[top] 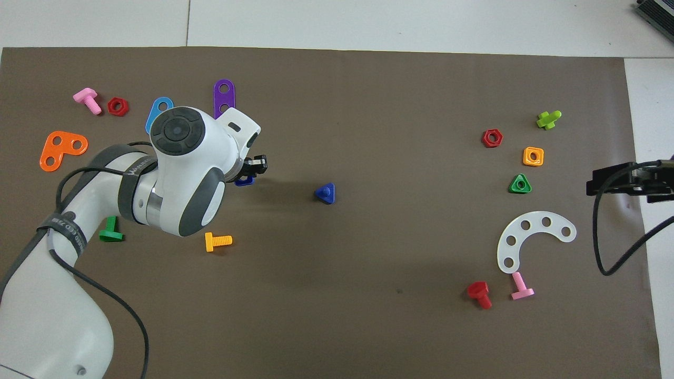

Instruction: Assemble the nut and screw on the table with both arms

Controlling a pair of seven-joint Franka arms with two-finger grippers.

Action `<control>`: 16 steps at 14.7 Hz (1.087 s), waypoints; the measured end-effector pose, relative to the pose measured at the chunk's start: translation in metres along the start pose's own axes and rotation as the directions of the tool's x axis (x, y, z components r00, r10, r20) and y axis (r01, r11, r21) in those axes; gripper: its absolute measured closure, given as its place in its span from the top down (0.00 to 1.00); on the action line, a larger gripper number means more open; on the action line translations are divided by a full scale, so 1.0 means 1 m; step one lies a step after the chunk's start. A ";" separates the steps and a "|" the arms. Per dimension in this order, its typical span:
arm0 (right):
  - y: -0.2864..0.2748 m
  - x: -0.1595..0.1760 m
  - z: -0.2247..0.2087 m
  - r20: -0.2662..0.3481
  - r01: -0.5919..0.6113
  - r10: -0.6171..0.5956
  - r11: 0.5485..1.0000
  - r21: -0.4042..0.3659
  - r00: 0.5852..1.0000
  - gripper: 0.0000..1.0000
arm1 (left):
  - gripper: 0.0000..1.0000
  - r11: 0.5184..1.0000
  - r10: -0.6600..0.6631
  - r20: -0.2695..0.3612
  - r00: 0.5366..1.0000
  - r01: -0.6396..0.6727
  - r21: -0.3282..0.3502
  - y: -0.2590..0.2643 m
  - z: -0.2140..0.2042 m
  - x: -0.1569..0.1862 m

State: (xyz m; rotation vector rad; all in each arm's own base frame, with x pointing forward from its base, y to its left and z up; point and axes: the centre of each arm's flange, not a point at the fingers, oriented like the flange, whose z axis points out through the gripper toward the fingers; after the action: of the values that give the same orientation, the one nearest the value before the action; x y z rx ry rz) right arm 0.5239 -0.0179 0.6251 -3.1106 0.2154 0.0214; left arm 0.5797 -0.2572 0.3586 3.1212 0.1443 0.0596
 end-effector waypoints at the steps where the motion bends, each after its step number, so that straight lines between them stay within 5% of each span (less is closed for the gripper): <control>1: 0.000 0.000 0.000 0.000 -0.001 0.001 1.000 0.002 1.000 1.00 | 0.46 1.000 -0.005 -0.001 1.000 0.005 -0.002 0.017 -0.004 -0.005; 6: 0.000 0.000 0.000 -0.001 0.000 0.000 1.000 -0.011 1.000 1.00 | 0.46 1.000 0.003 -0.001 1.000 -0.003 -0.011 0.086 -0.015 -0.030; 16: -0.003 0.000 0.000 -0.003 0.012 -0.012 1.000 -0.028 1.000 1.00 | 0.46 1.000 0.004 0.036 0.999 -0.004 -0.009 0.144 -0.004 -0.048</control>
State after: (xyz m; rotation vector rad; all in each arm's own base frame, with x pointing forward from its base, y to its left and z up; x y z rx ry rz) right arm 0.5240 -0.0146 0.6252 -3.1394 0.1983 0.0188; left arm 0.5450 -0.4045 0.3637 3.1116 0.1373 0.0047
